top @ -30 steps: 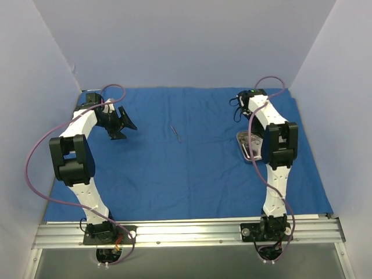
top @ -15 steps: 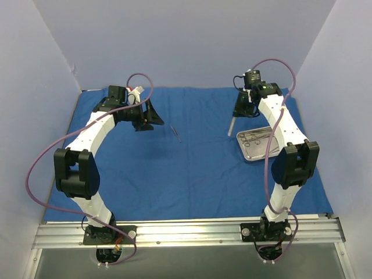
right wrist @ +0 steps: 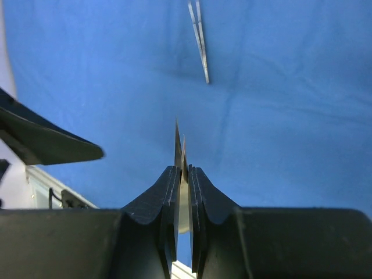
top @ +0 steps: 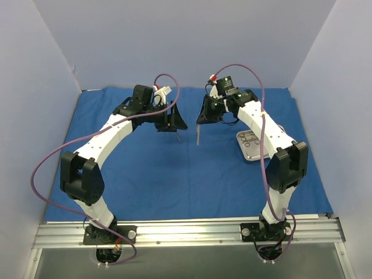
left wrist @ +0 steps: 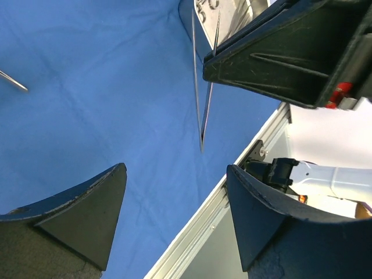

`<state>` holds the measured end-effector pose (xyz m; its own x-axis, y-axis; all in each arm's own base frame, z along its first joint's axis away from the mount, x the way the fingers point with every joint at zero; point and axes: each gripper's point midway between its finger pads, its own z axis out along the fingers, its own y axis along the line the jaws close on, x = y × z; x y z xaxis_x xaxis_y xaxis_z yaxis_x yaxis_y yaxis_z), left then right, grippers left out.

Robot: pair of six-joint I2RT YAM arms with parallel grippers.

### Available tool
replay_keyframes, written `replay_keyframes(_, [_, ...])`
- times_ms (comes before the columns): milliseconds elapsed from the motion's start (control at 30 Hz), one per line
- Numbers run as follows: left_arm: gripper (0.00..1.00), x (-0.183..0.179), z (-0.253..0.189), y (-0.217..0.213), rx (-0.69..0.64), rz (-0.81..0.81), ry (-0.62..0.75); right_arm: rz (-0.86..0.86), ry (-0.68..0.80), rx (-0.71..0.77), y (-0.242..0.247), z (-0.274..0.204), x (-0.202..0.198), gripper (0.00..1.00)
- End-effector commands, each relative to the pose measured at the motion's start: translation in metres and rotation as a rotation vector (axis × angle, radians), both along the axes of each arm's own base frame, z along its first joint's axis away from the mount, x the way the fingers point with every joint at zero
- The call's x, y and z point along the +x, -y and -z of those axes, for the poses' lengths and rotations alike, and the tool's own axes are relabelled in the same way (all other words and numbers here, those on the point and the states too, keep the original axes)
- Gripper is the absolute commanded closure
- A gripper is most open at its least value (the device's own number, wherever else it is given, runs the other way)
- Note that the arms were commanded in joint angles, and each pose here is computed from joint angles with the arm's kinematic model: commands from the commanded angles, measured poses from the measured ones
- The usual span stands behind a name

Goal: Open and lay out the surgical kit
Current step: Place the medical item in the surgical kit.

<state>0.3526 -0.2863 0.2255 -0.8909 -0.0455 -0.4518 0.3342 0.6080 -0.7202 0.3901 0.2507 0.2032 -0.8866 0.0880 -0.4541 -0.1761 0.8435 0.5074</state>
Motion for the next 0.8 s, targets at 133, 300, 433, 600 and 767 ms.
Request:
replay_keyframes(133, [0.23,0.002,-0.043,0.031,0.010,-0.036,0.156,-0.030,0.017,0.041,-0.007,-0.027,-0.001,1.00])
replay_keyframes(300, [0.24,0.002,-0.031,0.037,0.069,-0.050,0.141,-0.045,0.015,0.077,-0.014,-0.032,-0.005,1.00])
replay_keyframes(433, [0.26,0.004,-0.031,0.044,0.059,-0.035,0.159,-0.049,0.005,0.082,-0.017,-0.030,-0.008,1.00])
replay_keyframes(600, [0.30,0.005,-0.022,0.048,0.102,-0.026,0.155,-0.051,-0.002,0.103,-0.022,-0.032,-0.009,1.00])
replay_keyframes(767, [0.42,0.005,-0.008,0.051,0.131,-0.016,0.132,-0.058,-0.006,0.107,-0.026,-0.031,-0.010,1.00])
